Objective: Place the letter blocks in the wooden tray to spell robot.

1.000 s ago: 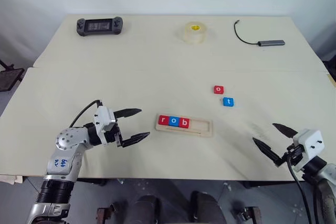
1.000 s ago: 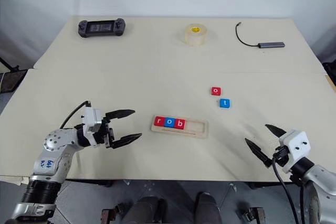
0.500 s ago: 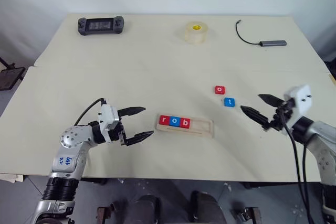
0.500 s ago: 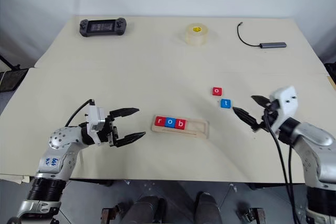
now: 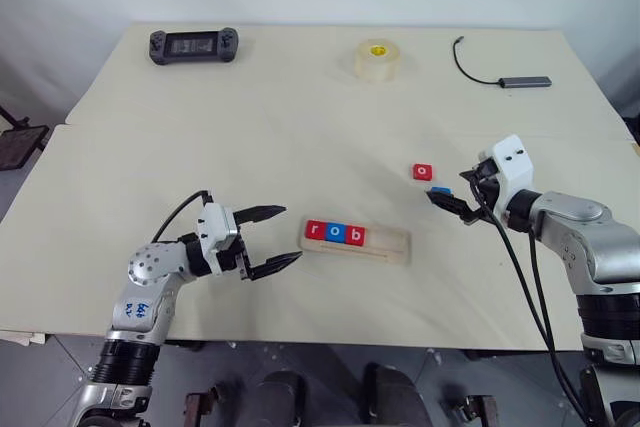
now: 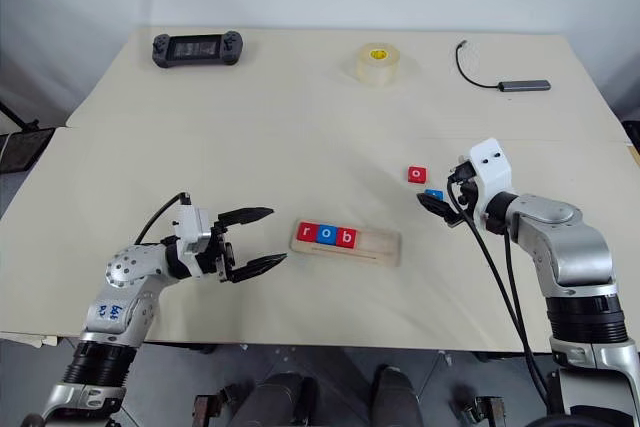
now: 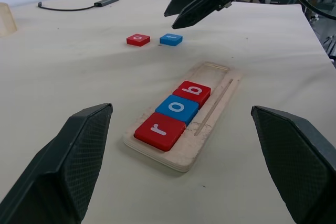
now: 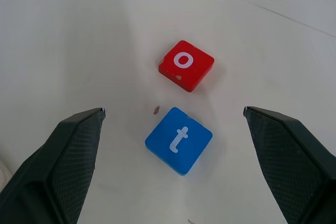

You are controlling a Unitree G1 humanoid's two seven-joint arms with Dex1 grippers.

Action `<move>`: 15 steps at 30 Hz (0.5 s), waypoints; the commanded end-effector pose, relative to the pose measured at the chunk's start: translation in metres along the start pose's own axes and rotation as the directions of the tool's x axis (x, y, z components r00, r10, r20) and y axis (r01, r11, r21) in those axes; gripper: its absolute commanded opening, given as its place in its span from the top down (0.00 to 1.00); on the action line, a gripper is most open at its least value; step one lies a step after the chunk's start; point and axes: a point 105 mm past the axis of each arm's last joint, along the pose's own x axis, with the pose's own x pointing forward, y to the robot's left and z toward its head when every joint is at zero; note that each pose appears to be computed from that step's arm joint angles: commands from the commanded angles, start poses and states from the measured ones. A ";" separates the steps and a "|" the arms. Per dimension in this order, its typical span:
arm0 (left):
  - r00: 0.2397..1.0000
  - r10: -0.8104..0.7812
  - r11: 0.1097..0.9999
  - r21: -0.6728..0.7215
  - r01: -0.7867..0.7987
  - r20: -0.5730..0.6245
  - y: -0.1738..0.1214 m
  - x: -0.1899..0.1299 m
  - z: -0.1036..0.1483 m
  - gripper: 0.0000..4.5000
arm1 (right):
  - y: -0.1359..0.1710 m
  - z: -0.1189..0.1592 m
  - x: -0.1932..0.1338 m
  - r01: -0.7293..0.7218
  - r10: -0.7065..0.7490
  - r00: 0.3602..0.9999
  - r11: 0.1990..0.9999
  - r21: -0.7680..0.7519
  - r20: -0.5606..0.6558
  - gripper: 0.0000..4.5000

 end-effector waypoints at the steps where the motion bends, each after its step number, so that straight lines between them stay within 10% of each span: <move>1: 1.000 -0.002 0.999 0.046 0.001 0.018 -0.001 0.000 0.011 0.00 | -0.004 0.015 0.009 0.067 -0.067 0.998 0.997 0.032 0.001 0.01; 15: 0.999 0.033 0.998 0.048 -0.034 0.022 -0.002 -0.003 0.011 0.00 | -0.001 0.014 0.079 0.353 -0.334 0.935 0.910 0.218 -0.118 0.01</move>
